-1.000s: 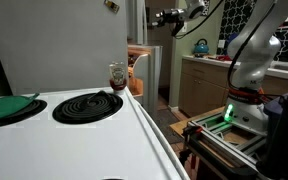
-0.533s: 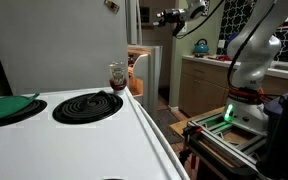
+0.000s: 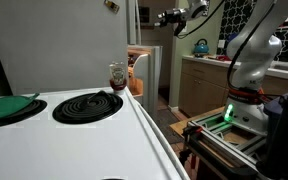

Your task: Close the top fridge door, then the bottom fridge door

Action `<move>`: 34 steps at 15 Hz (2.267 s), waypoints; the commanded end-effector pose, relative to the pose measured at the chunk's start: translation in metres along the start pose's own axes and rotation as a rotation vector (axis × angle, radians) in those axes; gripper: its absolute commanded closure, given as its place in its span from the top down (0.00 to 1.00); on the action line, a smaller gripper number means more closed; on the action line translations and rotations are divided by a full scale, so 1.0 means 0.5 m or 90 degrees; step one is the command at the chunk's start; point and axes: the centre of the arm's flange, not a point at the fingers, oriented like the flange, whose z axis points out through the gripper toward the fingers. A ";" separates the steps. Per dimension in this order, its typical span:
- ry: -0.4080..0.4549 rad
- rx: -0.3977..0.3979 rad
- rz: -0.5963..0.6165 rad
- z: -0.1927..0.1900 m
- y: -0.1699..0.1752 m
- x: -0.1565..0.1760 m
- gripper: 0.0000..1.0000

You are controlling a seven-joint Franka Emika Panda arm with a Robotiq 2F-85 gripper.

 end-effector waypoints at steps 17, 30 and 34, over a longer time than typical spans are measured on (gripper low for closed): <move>-0.188 -0.176 0.175 -0.041 0.125 -0.185 1.00; -0.152 -0.144 0.224 -0.011 0.135 -0.197 1.00; -0.146 -0.129 0.233 -0.002 0.131 -0.196 1.00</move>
